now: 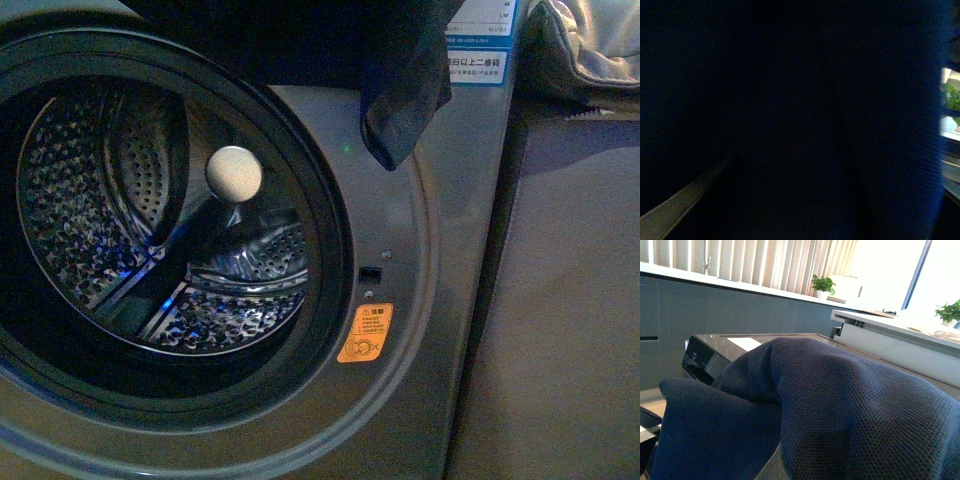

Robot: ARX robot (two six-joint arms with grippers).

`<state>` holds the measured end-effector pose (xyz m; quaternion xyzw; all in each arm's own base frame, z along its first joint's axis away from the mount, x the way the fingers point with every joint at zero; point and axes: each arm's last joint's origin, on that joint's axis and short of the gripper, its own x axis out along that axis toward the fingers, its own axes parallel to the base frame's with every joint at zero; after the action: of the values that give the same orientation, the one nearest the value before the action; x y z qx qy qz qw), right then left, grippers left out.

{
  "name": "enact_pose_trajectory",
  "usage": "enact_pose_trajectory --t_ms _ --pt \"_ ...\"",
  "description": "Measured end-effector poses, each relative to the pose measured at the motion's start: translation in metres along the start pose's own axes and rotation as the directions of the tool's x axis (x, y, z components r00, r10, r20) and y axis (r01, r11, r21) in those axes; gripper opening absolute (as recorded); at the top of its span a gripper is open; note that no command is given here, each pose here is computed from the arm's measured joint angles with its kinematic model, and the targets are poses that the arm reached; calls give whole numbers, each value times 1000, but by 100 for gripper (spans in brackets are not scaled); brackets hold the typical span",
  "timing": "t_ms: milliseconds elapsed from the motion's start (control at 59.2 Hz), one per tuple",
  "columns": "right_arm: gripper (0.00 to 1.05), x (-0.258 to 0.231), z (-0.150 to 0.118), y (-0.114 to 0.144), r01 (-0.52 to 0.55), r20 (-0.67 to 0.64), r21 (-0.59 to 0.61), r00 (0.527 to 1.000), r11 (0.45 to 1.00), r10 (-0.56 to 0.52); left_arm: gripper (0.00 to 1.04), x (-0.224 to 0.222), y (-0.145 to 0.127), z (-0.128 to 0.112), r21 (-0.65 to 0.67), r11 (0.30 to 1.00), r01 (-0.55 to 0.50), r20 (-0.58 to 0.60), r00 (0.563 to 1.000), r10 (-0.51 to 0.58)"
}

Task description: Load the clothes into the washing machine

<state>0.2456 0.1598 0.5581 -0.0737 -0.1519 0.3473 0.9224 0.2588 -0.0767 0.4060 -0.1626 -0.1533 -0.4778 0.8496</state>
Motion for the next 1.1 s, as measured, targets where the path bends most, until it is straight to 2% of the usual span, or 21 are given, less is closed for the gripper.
enact_pose_trajectory --t_ms 169,523,878,1097 --pt "14 0 0 0 1 0 0 1000 1000 -1 98 14 -5 -4 7 1000 -13 31 999 13" --pt "14 -1 1 0 2 1 0 1000 1000 -2 98 38 -25 9 10 1000 -13 131 991 11" --pt "14 -1 0 -1 13 -1 -2 1000 1000 -13 98 73 -37 0 67 986 -153 127 981 144" --pt "14 -1 0 -1 12 -1 -2 1000 1000 -12 98 82 -33 4 31 951 -306 197 935 295"
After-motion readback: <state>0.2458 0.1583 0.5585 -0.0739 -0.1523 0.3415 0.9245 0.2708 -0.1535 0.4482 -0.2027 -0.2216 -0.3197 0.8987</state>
